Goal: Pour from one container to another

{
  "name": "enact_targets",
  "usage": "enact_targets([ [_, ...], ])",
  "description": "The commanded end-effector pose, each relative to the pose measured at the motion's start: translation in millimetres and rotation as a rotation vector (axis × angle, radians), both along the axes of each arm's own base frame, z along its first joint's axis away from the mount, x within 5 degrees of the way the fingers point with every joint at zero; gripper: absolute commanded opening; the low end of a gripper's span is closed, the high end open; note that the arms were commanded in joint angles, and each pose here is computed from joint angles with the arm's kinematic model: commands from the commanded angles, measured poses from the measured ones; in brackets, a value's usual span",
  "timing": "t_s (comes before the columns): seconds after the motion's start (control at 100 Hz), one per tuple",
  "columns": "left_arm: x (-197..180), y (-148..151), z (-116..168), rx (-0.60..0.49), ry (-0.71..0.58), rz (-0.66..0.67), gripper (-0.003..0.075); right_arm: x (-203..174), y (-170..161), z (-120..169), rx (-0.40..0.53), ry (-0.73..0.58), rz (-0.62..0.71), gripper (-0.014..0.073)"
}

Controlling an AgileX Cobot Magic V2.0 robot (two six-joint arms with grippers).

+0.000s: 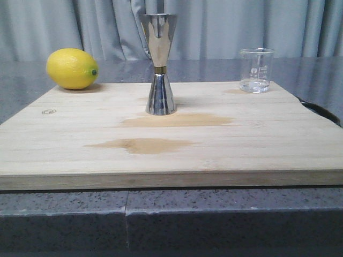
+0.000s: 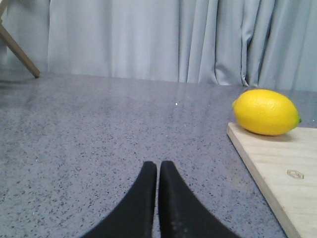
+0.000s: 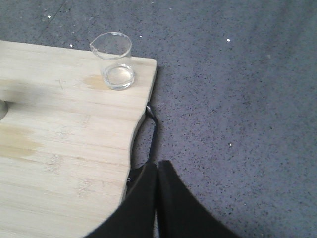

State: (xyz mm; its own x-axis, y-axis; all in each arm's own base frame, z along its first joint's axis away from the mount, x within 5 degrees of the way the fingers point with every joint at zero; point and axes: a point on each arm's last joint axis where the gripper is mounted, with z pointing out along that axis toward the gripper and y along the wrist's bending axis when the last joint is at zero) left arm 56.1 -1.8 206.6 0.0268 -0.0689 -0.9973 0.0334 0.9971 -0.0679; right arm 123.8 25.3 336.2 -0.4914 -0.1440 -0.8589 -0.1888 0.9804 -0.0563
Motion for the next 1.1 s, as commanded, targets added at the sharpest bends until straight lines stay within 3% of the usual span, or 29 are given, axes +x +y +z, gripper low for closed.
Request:
enact_targets([
  [0.0,-2.7,0.3,8.3,0.005,-0.109,0.003,-0.0019,1.8,0.5,14.5,0.002,-0.1,0.012,-0.0071],
  [0.92,-2.7,0.3,8.3,0.007,-0.109,0.003,-0.0019,0.9,0.3,13.9,0.003,-0.103,0.012,-0.0071],
  [1.09,-2.7,0.3,8.3,0.007,-0.109,0.003,-0.0019,-16.5,-7.9,4.7,0.057,-0.224,-0.021,-0.0071],
])
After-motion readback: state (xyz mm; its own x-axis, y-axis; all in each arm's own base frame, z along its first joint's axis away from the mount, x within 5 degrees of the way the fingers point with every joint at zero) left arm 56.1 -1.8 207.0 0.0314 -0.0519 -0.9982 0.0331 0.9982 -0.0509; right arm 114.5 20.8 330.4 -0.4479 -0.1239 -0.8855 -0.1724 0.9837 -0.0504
